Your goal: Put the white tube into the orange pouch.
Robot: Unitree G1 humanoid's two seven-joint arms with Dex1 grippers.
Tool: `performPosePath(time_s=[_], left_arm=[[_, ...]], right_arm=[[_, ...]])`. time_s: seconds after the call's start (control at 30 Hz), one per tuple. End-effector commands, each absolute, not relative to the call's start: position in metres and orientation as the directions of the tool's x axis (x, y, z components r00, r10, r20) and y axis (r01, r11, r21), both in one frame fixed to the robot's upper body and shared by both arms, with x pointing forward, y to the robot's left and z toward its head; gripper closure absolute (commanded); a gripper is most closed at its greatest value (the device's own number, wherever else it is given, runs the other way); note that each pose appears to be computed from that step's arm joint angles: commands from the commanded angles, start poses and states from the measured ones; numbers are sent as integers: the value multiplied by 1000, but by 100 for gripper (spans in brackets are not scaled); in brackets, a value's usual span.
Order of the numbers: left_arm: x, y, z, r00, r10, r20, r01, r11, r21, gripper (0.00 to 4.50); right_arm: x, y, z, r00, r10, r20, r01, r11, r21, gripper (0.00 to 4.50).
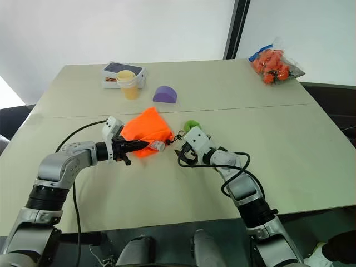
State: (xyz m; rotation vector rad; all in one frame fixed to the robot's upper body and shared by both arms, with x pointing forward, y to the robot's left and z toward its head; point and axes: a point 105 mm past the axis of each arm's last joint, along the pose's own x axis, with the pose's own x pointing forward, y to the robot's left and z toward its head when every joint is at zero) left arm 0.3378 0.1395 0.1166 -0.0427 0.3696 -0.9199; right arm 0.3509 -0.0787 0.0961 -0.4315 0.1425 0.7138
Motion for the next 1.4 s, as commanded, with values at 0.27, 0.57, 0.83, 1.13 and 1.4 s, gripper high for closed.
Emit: performPosePath(time_s=[0.27, 0.57, 0.83, 1.13, 1.4], left_arm=[[337, 134, 128, 557, -790, -257, 785, 601, -147, 450], [333, 129, 129, 540, -805, -246, 795, 584, -166, 450], [332, 127, 128, 543, -804, -242, 792, 586, -171, 450], [330, 125, 119, 537, -801, -266, 796, 585, -154, 450], [321, 120, 109, 492, -819, -295, 818, 551, -168, 423]], right_arm=[[316, -46, 106, 591, 765, -256, -805, 537, -254, 234], [339, -11, 101, 674, 697, -244, -737, 609, -294, 444], [347, 11, 109, 668, 717, -197, -738, 608, -293, 444], [334, -43, 104, 659, 707, -258, -751, 594, -289, 444], [354, -90, 114, 763, 595, -254, -644, 658, -391, 173]])
